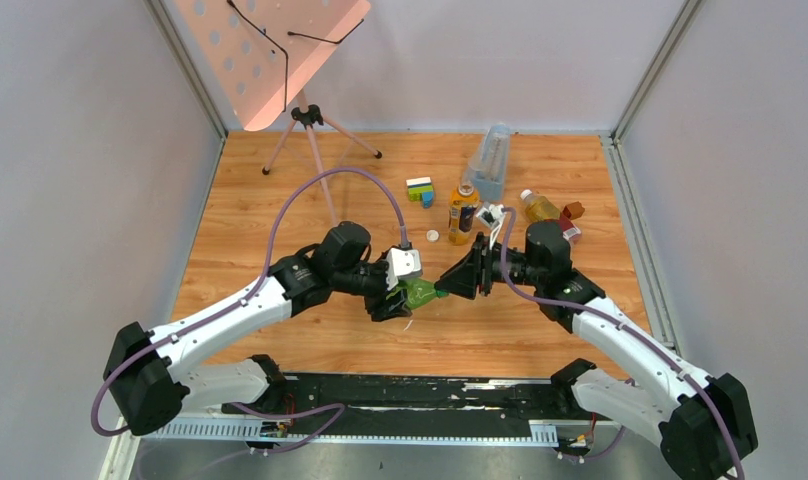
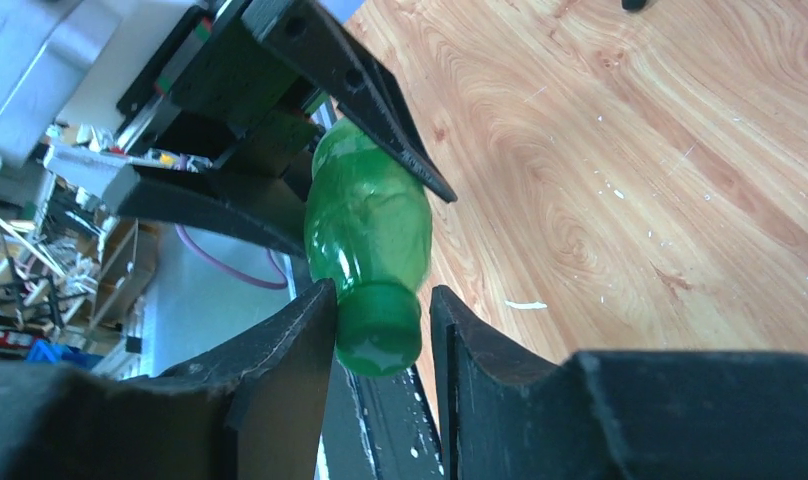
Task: Unscrew the bottle caps
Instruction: Unscrew the bottle cap from the plastic bottle.
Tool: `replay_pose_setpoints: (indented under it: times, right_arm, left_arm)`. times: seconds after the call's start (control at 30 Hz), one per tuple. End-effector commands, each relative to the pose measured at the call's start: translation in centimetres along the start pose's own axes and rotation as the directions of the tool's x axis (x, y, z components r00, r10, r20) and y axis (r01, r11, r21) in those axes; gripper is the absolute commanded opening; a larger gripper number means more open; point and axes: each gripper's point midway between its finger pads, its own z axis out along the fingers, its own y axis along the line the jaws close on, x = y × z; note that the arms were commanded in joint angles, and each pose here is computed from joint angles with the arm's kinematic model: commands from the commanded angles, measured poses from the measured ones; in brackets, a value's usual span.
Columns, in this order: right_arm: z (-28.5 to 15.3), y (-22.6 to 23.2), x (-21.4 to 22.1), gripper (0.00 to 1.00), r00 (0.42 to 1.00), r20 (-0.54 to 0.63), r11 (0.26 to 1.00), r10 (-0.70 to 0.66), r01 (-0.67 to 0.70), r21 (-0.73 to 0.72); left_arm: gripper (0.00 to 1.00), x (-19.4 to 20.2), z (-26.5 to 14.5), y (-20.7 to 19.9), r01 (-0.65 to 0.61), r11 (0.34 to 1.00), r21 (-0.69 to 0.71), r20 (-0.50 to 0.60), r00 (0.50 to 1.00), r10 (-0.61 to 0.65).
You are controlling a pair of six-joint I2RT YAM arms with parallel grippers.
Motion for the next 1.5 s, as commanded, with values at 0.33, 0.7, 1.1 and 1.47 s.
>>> replay_pose_setpoints:
  times: [0.33,0.7,1.1,1.47]
  right_arm:
    - [0.1,0.9,-1.7,0.59,0.994,0.017,0.994,0.111,-0.111,-0.003]
    - [-0.6,2.6,-1.3,0.58,0.99,-0.022,0.987,0.14,-0.142,-0.072]
    - [-0.5,2.5,-0.8,0.43,0.988,-0.036,0.985,0.153,-0.156,-0.08]
    - [-0.7,2.8,0.4,0.0,0.997,-0.069,0.99,0.043,-0.052,-0.133]
  left_arm:
    - [0.0,-3.1,-2.0,-0.7,-0.073,0.997,-0.027,0.094,0.993,0.075]
    - [0.0,-2.9,-1.9,-0.2,-0.07,0.996,-0.047,0.081,0.994,0.073]
    - [0.0,-2.9,-1.5,0.0,-0.067,0.997,-0.044,0.071,0.995,0.07]
    - [0.0,-3.2,-1.4,0.2,-0.039,0.998,-0.056,0.088,0.995,0.043]
